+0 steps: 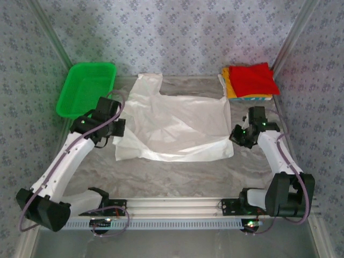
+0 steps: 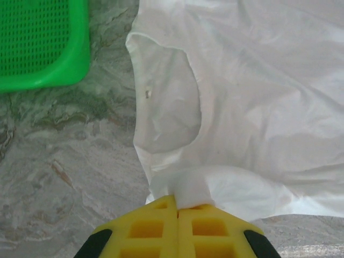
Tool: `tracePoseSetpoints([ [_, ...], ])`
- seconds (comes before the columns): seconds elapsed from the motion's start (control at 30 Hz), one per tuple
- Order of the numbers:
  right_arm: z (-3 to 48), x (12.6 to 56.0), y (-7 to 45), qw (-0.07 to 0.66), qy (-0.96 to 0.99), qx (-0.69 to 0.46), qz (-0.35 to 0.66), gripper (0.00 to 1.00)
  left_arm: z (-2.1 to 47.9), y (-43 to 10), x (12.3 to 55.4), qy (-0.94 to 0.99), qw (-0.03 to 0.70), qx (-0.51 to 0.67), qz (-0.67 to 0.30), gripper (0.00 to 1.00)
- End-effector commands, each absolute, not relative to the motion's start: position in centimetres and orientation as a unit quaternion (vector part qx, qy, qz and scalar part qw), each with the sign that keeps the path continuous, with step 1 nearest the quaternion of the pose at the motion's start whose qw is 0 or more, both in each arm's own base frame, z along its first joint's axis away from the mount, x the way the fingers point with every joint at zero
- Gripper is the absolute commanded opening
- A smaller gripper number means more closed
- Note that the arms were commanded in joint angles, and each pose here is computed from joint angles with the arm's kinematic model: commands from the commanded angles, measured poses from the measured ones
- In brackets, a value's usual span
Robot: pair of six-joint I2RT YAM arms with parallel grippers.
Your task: Fold and stack the t-shirts
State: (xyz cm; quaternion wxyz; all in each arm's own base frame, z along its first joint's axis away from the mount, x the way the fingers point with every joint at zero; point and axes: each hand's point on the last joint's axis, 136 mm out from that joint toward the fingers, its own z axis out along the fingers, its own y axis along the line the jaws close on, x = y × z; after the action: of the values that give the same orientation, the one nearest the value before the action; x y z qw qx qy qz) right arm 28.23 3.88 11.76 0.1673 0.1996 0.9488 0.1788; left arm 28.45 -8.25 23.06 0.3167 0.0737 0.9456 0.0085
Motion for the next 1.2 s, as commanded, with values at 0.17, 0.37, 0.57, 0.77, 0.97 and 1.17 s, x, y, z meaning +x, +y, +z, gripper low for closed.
tracePoseSetpoints([
  [0.17,13.8,30.1,3.3,0.202,0.938,0.213,0.185,0.00,27.6,-9.0,31.4,0.921,0.379,0.093,-0.028,0.00],
  [0.37,12.8,31.0,2.7,0.204,0.934,0.228,0.183,0.00,27.3,-10.0,34.5,0.923,0.367,0.119,-0.013,0.00],
  [0.57,12.4,31.7,2.2,0.212,0.934,0.233,0.171,0.00,26.2,-10.1,36.5,0.932,0.328,0.151,0.024,0.00],
  [0.77,10.8,29.9,1.1,0.187,0.926,0.284,0.164,0.00,26.3,-9.9,37.8,0.932,0.323,0.157,0.042,0.00],
  [0.97,8.7,26.4,1.8,0.142,0.920,0.303,0.204,0.00,26.0,-8.8,36.5,0.938,0.312,0.141,0.058,0.00],
  [1.17,12.1,23.1,2.7,0.150,0.916,0.299,0.221,0.00,27.2,-7.6,32.7,0.945,0.306,0.110,0.043,0.00],
])
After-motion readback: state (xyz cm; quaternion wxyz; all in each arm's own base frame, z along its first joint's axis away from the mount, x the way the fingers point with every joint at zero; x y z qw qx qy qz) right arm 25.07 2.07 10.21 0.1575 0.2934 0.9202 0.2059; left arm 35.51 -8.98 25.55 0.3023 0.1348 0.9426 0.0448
